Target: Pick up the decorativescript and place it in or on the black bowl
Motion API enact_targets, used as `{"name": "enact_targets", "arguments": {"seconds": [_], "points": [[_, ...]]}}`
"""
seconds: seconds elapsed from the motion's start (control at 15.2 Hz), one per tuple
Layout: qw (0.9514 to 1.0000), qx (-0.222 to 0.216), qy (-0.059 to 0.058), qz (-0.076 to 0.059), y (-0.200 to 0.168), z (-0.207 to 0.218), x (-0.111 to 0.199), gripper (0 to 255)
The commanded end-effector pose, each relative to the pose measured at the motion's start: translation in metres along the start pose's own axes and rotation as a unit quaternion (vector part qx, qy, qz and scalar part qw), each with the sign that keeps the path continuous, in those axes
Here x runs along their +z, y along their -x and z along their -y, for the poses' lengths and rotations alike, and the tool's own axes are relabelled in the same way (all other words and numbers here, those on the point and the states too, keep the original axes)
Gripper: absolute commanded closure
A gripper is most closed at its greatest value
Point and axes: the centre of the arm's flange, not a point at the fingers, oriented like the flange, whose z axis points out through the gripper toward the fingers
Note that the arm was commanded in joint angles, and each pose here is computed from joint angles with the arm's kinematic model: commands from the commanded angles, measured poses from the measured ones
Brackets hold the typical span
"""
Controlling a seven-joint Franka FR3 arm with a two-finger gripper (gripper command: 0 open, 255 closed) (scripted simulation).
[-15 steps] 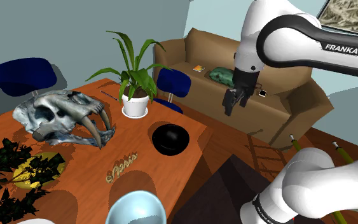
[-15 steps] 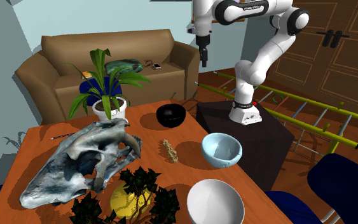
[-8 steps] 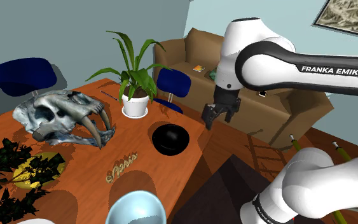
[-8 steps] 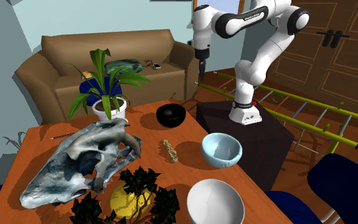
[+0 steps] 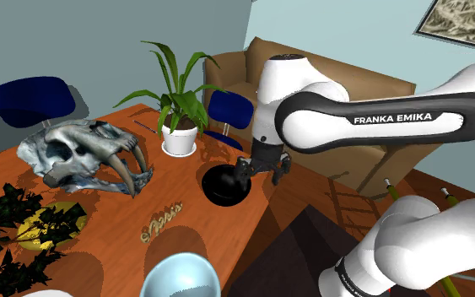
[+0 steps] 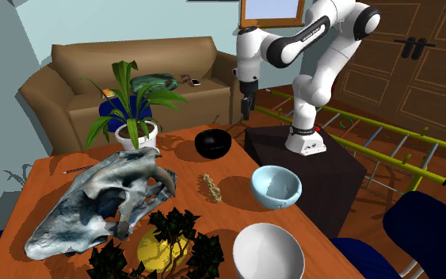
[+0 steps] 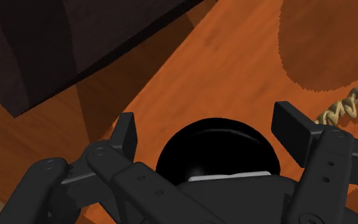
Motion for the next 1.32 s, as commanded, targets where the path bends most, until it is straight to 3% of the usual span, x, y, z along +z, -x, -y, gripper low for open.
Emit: {"name": "enact_targets", "arguments": {"seconds": [0.0,0.26,0.59,0.92,1.25], "points": [[0.9996,0.029,-0.007,0.0,-0.004,0.024,0.016,0],[0.9965,0.082,-0.018,0.0,-0.012,0.066,0.043,0],[0.9884,0.149,-0.031,0.0,-0.027,0.117,0.075,0],[0.9758,0.214,-0.044,0.0,-0.049,0.166,0.107,0],[0.9586,0.279,-0.057,0.0,-0.078,0.213,0.136,0]]}}
